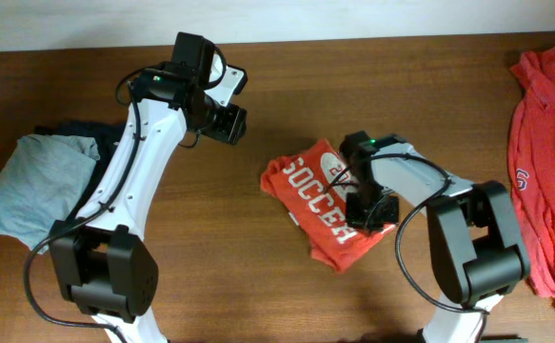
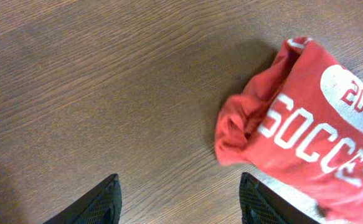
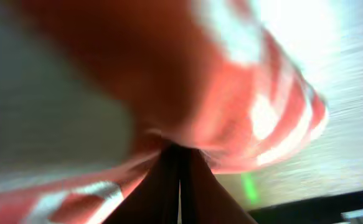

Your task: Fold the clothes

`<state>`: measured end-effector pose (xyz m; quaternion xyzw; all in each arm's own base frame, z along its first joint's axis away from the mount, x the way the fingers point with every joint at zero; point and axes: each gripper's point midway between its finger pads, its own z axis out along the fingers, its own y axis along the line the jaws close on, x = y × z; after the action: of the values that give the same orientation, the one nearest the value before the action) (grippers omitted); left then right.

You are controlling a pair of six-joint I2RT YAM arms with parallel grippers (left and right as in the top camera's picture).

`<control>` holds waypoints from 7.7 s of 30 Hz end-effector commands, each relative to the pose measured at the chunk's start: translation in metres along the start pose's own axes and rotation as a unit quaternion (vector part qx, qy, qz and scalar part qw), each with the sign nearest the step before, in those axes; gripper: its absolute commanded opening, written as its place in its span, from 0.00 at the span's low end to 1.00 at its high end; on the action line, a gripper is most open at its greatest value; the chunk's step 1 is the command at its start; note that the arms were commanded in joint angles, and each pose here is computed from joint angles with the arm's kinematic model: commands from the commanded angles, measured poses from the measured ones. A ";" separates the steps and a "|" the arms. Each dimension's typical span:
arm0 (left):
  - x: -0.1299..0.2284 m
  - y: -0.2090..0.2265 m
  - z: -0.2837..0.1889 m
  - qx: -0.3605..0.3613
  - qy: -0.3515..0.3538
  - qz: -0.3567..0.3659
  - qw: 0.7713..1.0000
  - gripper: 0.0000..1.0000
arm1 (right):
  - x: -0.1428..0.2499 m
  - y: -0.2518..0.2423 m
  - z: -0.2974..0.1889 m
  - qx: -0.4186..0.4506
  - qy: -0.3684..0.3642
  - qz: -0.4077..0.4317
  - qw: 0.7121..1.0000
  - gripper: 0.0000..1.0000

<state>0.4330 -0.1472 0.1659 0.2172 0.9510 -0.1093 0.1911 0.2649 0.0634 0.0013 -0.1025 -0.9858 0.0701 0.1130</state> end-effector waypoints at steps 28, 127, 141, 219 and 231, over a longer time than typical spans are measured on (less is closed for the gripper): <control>0.069 0.064 -0.071 -0.067 0.059 -0.215 0.973 0.61 | -0.084 -0.025 -0.160 -0.032 -0.227 -0.002 0.973 0.05; 0.014 -0.045 -0.025 0.274 -0.167 -0.144 0.936 0.01 | -0.040 -0.004 -0.173 -0.129 -0.195 -0.103 0.967 0.04; 0.051 0.133 -0.094 0.130 -0.276 -0.303 0.903 0.00 | -0.039 -0.004 -0.172 -0.128 -0.191 -0.104 0.968 0.04; 0.287 0.310 -0.073 -0.146 -0.118 -0.594 0.782 0.00 | -0.039 0.002 -0.174 -0.146 -0.193 -0.107 0.964 0.04; 0.242 0.299 -0.081 -0.044 -0.177 -0.572 0.800 0.01 | -0.035 0.001 -0.172 -0.143 -0.185 -0.107 0.966 0.04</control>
<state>0.3195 0.2487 0.0685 -0.4415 0.8595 -0.1261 0.2248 0.3385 0.0769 0.1542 0.0025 -0.9954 -0.0615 -0.0733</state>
